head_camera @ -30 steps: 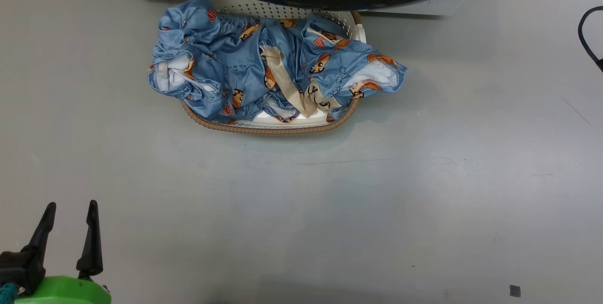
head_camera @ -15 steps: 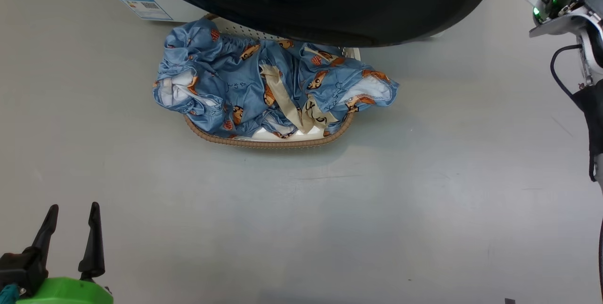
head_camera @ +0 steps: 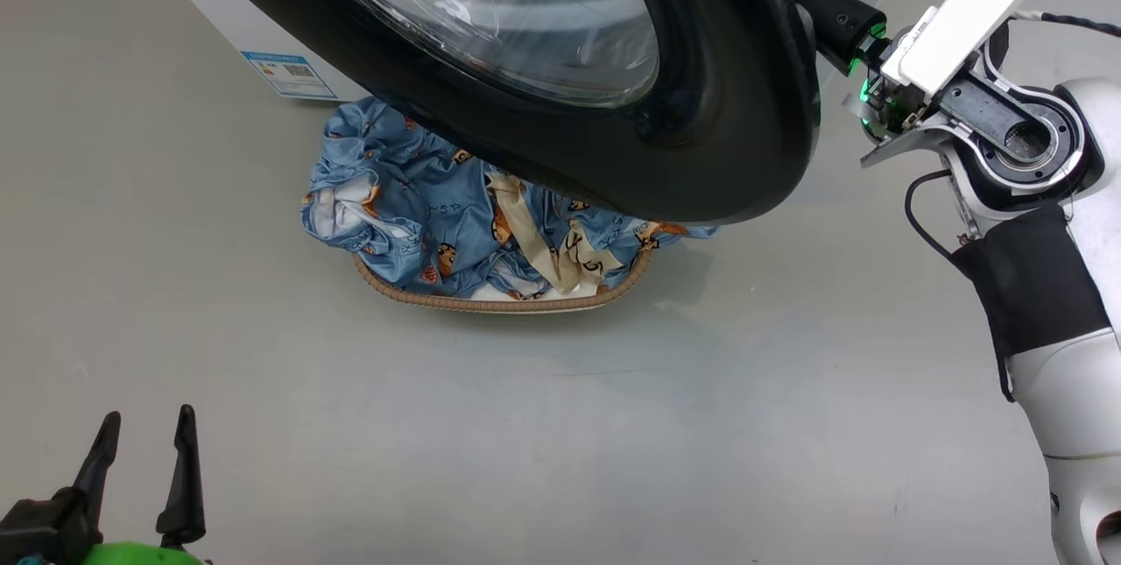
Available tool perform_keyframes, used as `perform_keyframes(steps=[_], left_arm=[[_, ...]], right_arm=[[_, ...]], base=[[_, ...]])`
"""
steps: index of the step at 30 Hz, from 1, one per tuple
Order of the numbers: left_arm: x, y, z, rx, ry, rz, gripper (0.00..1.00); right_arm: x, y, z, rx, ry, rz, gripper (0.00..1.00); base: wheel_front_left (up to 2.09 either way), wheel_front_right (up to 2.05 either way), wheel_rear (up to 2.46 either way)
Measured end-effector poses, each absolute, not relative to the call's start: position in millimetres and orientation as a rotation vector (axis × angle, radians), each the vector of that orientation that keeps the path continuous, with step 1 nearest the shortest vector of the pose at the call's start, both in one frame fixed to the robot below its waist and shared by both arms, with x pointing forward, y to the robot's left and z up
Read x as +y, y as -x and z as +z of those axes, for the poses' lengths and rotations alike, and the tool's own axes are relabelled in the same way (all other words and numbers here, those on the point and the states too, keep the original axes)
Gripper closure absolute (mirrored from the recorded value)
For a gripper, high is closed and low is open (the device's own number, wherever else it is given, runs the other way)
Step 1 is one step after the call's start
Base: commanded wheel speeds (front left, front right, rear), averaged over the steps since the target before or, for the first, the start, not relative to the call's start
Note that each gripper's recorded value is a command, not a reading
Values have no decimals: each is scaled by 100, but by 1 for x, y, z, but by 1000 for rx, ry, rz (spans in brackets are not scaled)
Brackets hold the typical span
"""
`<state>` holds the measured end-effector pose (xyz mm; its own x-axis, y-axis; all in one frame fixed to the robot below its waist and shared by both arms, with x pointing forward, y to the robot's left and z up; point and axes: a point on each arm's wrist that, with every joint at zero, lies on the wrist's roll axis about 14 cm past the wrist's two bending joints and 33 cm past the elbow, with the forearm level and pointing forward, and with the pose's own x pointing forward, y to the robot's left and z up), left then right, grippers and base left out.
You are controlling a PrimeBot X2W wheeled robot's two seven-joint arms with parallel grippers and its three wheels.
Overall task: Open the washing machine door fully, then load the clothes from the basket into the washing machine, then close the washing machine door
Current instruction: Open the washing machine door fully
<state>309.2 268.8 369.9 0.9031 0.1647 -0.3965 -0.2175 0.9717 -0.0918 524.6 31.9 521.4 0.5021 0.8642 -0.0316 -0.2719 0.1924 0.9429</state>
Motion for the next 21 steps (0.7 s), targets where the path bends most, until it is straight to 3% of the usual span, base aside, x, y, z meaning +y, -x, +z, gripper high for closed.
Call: perform_keyframes(steps=[21], left_arm=[[262,-283,397,301,195,228,0]], right_arm=[[67,-444,545,751,-1078,1018,100]], base=[[0,0,0]])
